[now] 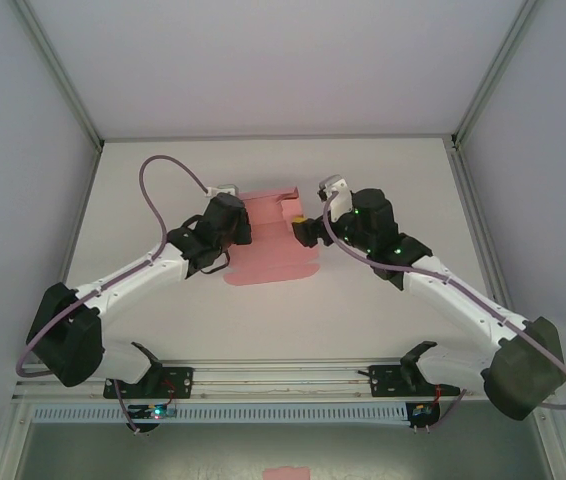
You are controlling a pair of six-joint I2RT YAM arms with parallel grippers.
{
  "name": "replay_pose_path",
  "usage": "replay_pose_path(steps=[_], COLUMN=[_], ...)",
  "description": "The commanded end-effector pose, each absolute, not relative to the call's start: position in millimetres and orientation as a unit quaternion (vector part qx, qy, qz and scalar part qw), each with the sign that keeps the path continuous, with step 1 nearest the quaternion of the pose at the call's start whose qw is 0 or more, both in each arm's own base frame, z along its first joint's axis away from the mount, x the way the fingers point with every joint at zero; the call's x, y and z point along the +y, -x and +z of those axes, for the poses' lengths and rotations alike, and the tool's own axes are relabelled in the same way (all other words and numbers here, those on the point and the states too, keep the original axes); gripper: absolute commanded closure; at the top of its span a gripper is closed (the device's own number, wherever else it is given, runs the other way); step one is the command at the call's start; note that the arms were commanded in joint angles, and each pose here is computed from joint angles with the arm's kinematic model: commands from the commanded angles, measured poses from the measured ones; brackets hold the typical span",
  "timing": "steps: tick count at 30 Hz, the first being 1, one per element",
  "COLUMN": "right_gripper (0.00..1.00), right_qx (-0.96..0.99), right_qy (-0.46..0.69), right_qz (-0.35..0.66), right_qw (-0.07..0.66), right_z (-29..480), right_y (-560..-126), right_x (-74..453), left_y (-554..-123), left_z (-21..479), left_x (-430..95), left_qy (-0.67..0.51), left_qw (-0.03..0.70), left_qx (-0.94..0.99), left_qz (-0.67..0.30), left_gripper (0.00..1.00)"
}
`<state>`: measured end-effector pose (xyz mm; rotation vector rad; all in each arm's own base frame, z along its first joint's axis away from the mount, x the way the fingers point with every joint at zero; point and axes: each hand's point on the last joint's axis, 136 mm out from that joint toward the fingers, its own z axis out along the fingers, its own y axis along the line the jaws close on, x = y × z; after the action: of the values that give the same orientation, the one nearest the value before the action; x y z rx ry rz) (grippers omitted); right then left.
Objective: Assemble paper box
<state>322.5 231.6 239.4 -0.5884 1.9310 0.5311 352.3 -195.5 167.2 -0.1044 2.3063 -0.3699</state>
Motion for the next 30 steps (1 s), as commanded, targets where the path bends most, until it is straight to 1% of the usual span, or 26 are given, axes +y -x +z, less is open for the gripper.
replay_pose_path(steps=[1, 4, 8, 12, 15, 21, 25, 30], right_gripper=[0.02, 0.02, 0.02, 0.02, 0.02, 0.02, 0.02, 0.02], right_qx=[0.806, 0.811, 0.819, 0.828, 0.827, 0.817, 0.811, 0.804], right_qy=[0.208, 0.221, 0.222, 0.178, 0.173, 0.168, 0.158, 0.183], right_qz=[0.157, 0.088, 0.068, 0.001, -0.032, -0.020, -0.022, 0.092], right_qw=[0.531, 0.535, 0.524, 0.532, 0.535, 0.551, 0.563, 0.558], right_z=[245, 235, 222, 216, 222, 244, 254, 260], right_y=[-341, -352, -371, -393, -388, -357, -339, -322], right_x=[236, 254, 273, 262, 252, 224, 202, 209], left_y=[-361, -362, -363, -362, -362, -362, -363, -365], left_z=[173, 175, 172, 172, 170, 156, 153, 157], left_x=[-181, -178, -181, -185, -174, -162, -164, -173], left_qy=[0.086, 0.103, 0.106, 0.103, 0.112, 0.119, 0.114, 0.093], left_qw=[0.404, 0.401, 0.392, 0.391, 0.391, 0.383, 0.382, 0.389], left_qx=[0.903, 0.904, 0.907, 0.906, 0.909, 0.915, 0.916, 0.914], left_qz=[-0.116, -0.108, -0.108, -0.125, -0.091, -0.047, -0.049, -0.070], left_gripper=[1.00, 1.00, 1.00, 1.00, 1.00, 1.00, 1.00, 1.00])
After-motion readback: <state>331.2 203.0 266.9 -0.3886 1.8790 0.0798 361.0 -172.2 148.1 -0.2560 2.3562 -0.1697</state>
